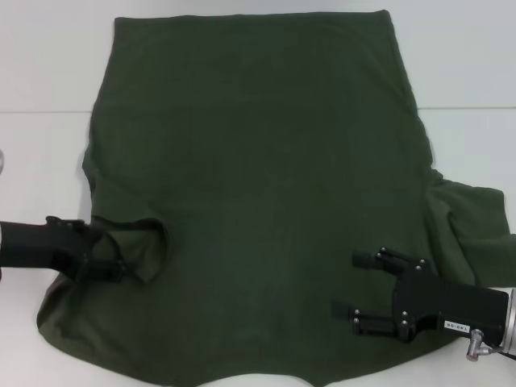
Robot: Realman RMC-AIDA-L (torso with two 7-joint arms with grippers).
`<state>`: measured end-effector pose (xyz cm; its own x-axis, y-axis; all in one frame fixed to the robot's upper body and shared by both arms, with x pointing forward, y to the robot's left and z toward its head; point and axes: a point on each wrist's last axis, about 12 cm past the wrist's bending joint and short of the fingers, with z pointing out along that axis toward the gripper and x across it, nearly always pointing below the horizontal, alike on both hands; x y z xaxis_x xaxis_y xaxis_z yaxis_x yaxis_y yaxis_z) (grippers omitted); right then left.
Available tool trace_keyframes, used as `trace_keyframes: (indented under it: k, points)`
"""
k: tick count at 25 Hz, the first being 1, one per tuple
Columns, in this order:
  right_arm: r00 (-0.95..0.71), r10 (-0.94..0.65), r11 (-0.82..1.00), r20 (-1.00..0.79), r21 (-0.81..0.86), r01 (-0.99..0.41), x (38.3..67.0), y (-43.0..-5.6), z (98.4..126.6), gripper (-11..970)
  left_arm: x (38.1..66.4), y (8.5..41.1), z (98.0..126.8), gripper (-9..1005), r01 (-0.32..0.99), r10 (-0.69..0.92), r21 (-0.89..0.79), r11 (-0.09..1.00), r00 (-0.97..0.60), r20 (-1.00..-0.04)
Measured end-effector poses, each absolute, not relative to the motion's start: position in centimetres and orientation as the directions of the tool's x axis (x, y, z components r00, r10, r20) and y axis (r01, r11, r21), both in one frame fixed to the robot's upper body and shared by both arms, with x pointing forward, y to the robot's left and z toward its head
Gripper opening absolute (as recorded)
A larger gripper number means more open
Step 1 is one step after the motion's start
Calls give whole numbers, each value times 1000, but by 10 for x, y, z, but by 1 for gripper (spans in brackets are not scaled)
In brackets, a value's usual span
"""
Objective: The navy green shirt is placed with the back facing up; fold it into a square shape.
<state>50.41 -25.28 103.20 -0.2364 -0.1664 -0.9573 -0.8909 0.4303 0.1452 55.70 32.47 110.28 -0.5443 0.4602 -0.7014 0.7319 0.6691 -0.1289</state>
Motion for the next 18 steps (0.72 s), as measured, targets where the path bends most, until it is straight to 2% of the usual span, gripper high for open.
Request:
trace_keyframes:
  k: [11, 14, 18]
  points:
    - [-235, -161, 426, -958, 147, -893, 504, -253, 1033, 924, 536, 311, 1118, 850, 782, 482, -329, 530, -597, -641]
    - [-233, -159, 423, -959, 147, -894, 504, -252, 1033, 924, 537, 313, 1119, 850, 775, 467, -330, 539, -601, -649]
    - [-230, -155, 417, -961, 147, -897, 504, -252, 1034, 924, 541, 321, 1125, 849, 743, 371, -317, 589, -597, -711]
